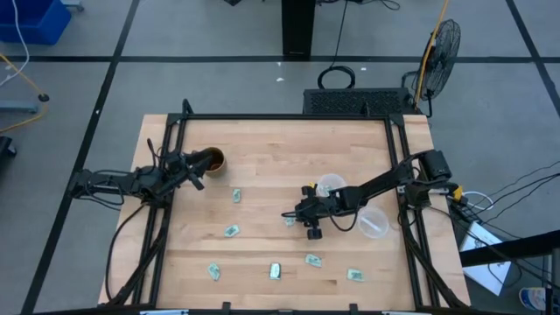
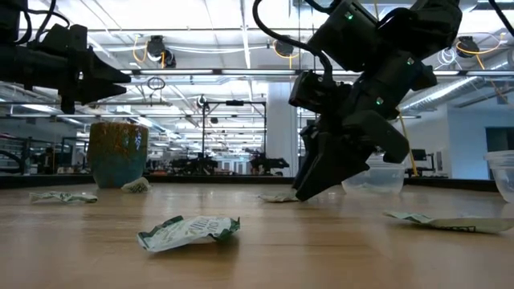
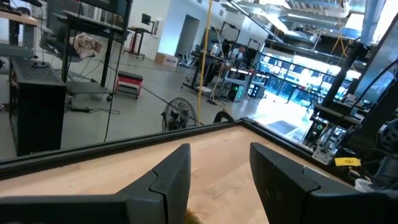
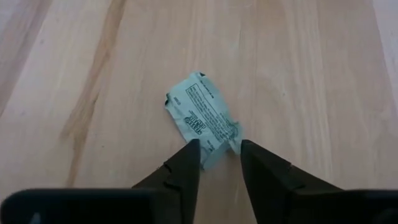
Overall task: Pick and place items into bin
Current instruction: Put the white stevia packet into the bottom transparent bin
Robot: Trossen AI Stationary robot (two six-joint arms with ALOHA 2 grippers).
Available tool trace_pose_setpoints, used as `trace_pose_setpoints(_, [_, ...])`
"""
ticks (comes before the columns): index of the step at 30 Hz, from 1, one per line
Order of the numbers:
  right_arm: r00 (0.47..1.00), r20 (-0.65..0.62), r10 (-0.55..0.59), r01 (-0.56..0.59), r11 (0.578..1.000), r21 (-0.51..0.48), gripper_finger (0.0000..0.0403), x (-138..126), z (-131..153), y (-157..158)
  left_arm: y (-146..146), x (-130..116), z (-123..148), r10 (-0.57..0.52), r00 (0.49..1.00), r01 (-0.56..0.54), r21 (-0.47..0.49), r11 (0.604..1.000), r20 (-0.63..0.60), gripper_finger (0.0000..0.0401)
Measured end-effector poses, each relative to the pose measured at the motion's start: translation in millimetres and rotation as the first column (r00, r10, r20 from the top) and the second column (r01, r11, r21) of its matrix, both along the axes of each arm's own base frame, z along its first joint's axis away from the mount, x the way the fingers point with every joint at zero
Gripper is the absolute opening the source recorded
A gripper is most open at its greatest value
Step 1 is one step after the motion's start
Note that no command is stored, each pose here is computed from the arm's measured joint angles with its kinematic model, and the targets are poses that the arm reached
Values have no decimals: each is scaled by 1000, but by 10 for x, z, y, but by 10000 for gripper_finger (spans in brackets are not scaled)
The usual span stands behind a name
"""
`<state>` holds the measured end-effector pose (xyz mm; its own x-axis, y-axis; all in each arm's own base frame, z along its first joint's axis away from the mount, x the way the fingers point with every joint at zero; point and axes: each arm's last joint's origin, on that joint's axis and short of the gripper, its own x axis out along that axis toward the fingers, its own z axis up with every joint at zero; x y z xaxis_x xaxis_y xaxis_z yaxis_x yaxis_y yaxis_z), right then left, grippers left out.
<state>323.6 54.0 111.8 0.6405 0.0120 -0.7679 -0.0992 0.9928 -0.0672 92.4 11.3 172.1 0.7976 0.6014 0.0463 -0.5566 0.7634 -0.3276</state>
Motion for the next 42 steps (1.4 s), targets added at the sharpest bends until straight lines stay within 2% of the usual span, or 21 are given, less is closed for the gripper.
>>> trace_pose_setpoints(10, [1000,-4,-23,23,1000,12,8,-3,-3,-3,0,0,0,0,1000,0,0,1000,0,170])
trace_pose_setpoints(16, [1000,16,-10,9,1000,14,2,-15,57,36,0,0,0,-1,1000,1,0,1000,0,170])
trace_pose_setpoints(20, [996,85,6,-10,999,41,1,-78,328,137,0,0,0,-1,1000,1,0,1000,0,170])
trace_pose_setpoints(23, [994,107,-15,10,999,49,1,-221,585,227,-1,0,0,-3,1000,3,0,1000,0,170])
trace_pose_setpoints(25, [995,89,-40,35,997,65,1,-368,744,282,-1,1,-1,-3,1000,3,0,1000,-1,170])
trace_pose_setpoints(28, [993,-31,-118,121,985,119,1,-660,891,330,-1,1,-3,-6,1000,6,-1,1000,-3,170])
trace_pose_setpoints(31, [949,-198,-246,278,947,158,1,-971,966,343,-2,2,-3,-9,1000,9,-3,1000,-1,170])
trace_pose_setpoints(34, [860,-354,-369,435,891,129,0,-1268,1006,343,-2,2,-4,-9,1000,9,-4,1000,-1,170])
trace_pose_setpoints(40, [735,-502,-455,577,810,111,0,-1568,1060,402,-2,2,-3,-10,1000,10,-15,1000,7,170])
trace_pose_setpoints(42, [661,-562,-497,634,771,64,0,-1648,1047,399,-2,2,-4,-10,1000,10,-19,1000,10,170])
